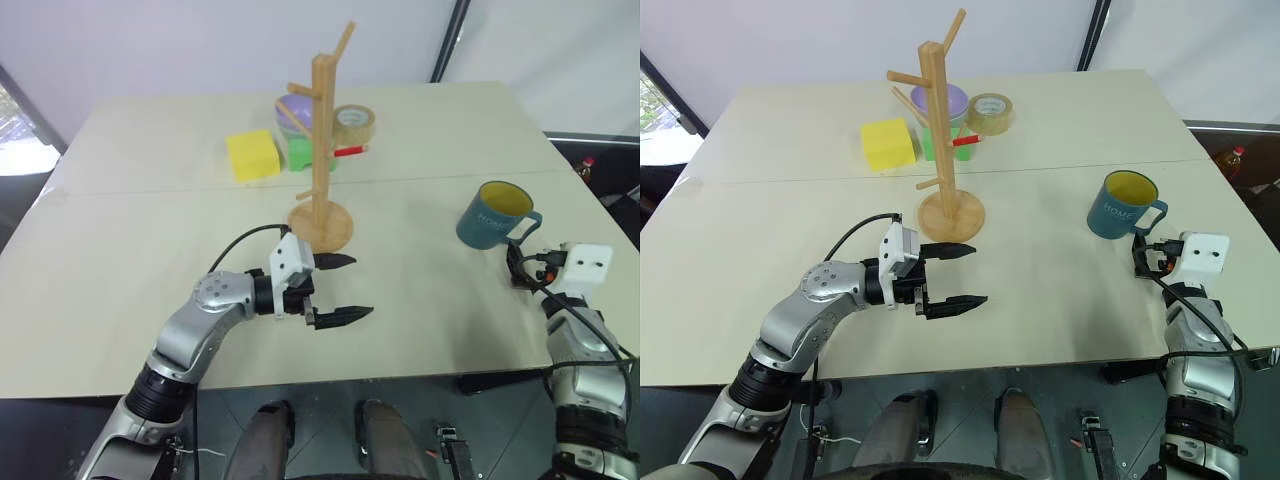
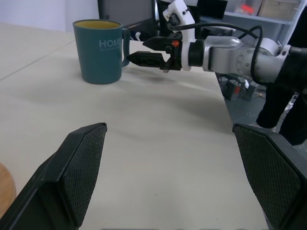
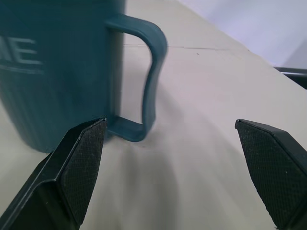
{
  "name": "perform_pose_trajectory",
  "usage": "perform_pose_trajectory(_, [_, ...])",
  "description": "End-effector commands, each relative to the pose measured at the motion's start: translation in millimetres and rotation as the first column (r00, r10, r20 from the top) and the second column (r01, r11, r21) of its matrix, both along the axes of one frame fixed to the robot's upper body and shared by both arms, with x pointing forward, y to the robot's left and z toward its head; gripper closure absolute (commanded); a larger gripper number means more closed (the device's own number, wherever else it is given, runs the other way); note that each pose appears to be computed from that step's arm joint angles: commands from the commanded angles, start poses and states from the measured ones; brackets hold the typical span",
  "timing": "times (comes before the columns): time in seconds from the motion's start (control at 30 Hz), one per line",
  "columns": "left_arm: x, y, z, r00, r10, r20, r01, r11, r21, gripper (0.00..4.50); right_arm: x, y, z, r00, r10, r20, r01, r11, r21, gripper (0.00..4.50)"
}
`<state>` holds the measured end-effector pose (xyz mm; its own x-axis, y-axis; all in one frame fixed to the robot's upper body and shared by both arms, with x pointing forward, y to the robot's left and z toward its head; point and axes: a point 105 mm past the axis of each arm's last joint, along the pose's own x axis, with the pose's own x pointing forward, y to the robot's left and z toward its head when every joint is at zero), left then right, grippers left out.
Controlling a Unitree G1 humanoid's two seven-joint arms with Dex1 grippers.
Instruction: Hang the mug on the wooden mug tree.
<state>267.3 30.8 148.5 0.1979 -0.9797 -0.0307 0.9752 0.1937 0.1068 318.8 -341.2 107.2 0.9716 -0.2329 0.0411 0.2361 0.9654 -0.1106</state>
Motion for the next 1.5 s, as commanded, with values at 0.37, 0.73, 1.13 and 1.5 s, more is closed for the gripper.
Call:
perform_pose_trajectory(0.37, [-5, 0, 21, 0.998, -0.014, 0.066, 0.016, 0.999, -0.031, 0.0, 26, -12, 7, 1.0, -0.01, 0.022, 0.011, 0.999, -0.041, 0.29])
perform_pose_trajectory(0.73, [-4, 2, 19, 0.998, 0.005, 0.063, -0.003, 1.0, -0.03, 0.0, 37, -6, 11, 0.997, 0.063, 0.045, -0.061, 0.997, -0.04, 4.47])
perform_pose_trajectory(1.13, [14, 30, 14, 0.989, 0.137, 0.058, -0.136, 0.991, -0.02, 0.0, 31, 51, 57, 0.924, 0.378, 0.061, -0.345, 0.891, -0.296, 4.47])
perform_pose_trajectory(1.5, [38, 104, 48, 0.931, 0.344, 0.12, -0.333, 0.937, -0.105, 0.0, 7, 192, 141, 0.503, 0.856, -0.119, -0.743, 0.358, -0.565, 4.47])
